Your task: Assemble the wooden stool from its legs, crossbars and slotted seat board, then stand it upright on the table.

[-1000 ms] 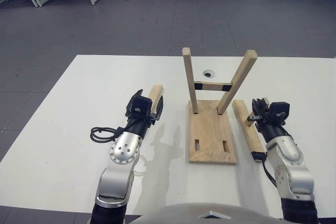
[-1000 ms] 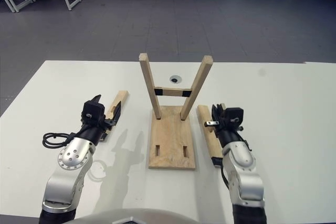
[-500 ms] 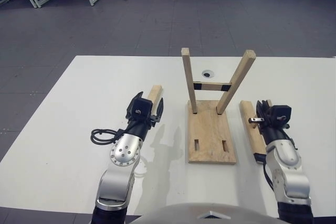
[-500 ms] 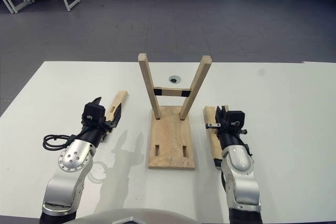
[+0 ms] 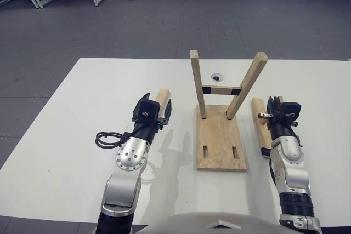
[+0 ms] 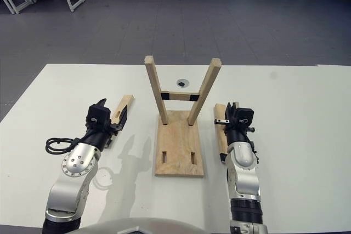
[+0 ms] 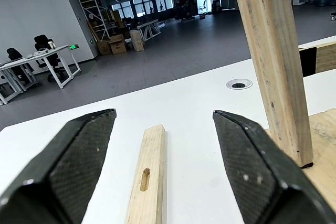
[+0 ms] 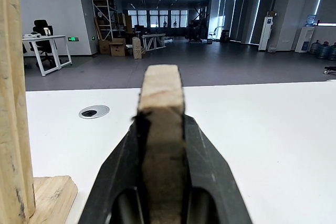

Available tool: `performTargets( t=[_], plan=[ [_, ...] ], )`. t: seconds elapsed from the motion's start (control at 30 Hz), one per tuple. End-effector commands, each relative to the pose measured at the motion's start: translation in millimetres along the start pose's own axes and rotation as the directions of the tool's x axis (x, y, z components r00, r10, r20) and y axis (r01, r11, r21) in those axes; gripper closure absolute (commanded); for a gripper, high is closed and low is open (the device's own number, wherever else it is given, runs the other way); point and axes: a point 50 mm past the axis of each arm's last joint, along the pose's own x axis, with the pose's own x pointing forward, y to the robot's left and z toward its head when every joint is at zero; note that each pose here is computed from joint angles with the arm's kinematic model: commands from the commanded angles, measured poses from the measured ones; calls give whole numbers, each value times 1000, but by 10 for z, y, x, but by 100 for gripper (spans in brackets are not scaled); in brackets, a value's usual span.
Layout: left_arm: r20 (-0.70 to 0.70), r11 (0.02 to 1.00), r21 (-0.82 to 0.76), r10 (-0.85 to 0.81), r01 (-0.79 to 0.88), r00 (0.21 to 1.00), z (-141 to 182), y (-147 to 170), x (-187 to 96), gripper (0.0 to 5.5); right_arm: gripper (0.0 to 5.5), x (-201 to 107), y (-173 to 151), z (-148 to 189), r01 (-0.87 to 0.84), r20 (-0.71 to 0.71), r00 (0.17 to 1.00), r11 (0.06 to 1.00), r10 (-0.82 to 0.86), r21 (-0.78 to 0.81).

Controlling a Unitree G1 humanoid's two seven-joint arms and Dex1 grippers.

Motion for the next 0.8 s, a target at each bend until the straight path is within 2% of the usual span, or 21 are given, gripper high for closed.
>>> performTargets(
  t=[0.03, 0.23, 0.4, 0.43, 0.53, 0.8],
  plan=[
    [-10, 1000, 6, 1, -1, 1000, -5, 0, 24, 208, 509, -154, -93, -263, 43, -234, 971, 999, -43, -4],
    [-11, 1000, -3, 12, -12, 1000, -18, -17, 12, 208, 509, -89, -112, 253, 20, -96, 995, 999, -23, -30],
    [-12, 1000, -6, 12, -12, 1000, -23, -30, 17, 208, 509, -65, -80, 283, 21, -94, 995, 999, -24, -32],
    [-13, 1000, -6, 12, -12, 1000, -24, -29, 18, 208, 472, -65, -72, 282, 20, -93, 995, 999, -23, -31],
    [-13, 1000, -6, 12, -12, 1000, -24, -30, 30, 208, 432, -62, -62, 283, 24, -86, 996, 1000, -26, -17],
    [-10, 1000, -7, 11, -11, 1000, -18, -44, 37, 208, 270, -37, -79, 343, 28, -69, 997, 1000, -28, -9]
  ],
)
